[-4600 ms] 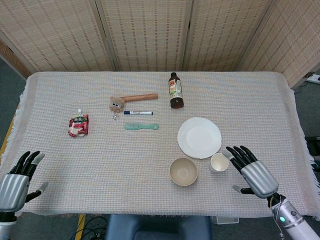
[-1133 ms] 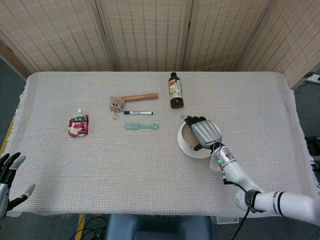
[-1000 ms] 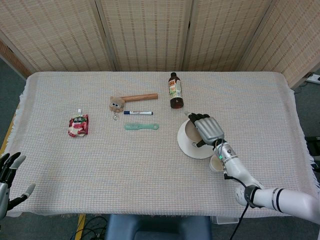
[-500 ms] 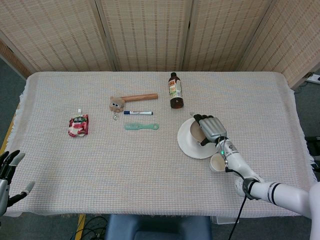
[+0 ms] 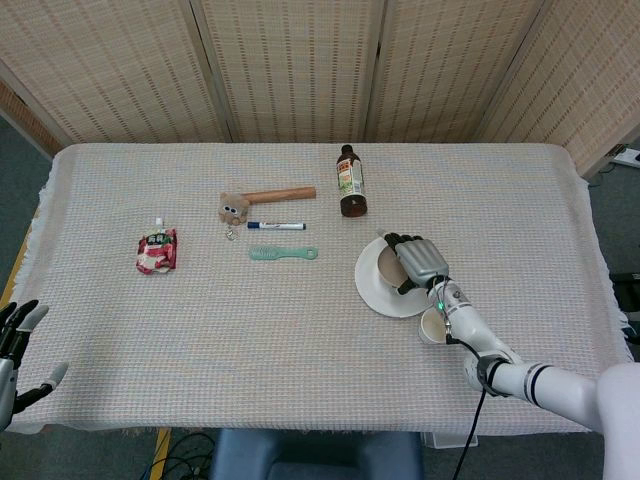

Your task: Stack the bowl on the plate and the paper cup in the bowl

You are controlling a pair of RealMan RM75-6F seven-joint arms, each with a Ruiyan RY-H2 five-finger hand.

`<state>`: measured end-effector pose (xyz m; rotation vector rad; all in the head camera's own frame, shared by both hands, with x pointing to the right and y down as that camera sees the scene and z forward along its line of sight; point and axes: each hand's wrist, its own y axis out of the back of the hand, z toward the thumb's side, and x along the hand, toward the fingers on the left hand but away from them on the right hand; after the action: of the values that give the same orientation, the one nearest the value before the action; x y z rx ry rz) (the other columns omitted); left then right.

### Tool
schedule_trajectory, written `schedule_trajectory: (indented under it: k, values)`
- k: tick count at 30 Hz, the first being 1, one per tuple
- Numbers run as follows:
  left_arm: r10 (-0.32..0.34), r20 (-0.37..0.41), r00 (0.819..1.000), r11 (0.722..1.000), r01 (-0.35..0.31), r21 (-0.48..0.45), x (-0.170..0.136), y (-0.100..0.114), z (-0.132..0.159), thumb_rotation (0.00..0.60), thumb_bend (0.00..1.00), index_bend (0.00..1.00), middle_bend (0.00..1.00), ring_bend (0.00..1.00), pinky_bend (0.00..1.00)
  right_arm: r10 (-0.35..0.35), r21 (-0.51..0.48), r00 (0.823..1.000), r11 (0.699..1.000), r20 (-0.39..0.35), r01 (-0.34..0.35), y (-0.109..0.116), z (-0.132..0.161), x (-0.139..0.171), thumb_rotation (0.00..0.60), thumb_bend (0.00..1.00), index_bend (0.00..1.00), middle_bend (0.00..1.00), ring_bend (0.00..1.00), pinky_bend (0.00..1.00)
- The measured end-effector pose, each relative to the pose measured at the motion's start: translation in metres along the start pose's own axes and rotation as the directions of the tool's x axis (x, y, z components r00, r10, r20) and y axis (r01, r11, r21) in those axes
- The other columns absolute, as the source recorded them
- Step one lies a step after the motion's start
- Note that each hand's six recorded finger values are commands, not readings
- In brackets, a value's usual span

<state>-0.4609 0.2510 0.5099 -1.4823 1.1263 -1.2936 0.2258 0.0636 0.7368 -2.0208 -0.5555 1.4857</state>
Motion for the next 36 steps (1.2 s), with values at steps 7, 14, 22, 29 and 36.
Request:
schedule_trajectory:
  k: [7,14,22,29,36]
  values:
    - [0.001,-0.003,1.000,1.000,-0.001,-0.002,0.000,0.000,-0.001,0.600,0.26,0.15,0.16,0.11,0.45,0.021,-0.003,1.000,1.000,0.001,-0.021,-0.004,-0.001,-0.001,0.600,0.14,0.00,0.02,0.20,0.37]
    - [0.001,-0.002,1.000,1.000,-0.001,-0.001,0.000,0.000,-0.001,0.600,0.26,0.15,0.16,0.11,0.45,0.048,-0.010,0.999,0.999,0.005,-0.048,-0.004,-0.003,0.001,0.600,0.11,0.00,0.00,0.05,0.23]
    - [0.002,-0.003,1.000,1.000,-0.002,-0.001,0.000,0.000,-0.001,0.600,0.26,0.15,0.16,0.11,0.45,0.050,-0.006,0.999,0.999,0.003,-0.050,0.000,-0.002,0.004,0.600,0.09,0.00,0.00,0.00,0.12]
    - [0.001,-0.001,1.000,1.000,-0.001,0.000,0.001,0.000,0.000,0.600,0.26,0.15,0.16,0.11,0.45,0.065,-0.004,0.998,0.998,0.006,-0.065,0.000,-0.004,0.007,0.600,0.08,0.00,0.00,0.00,0.05]
    - [0.002,-0.003,1.000,1.000,-0.002,-0.002,0.001,0.000,-0.001,0.600,0.26,0.15,0.16,0.11,0.45,0.070,0.003,0.998,0.998,0.004,-0.070,0.004,-0.004,0.012,0.600,0.06,0.00,0.00,0.00,0.00]
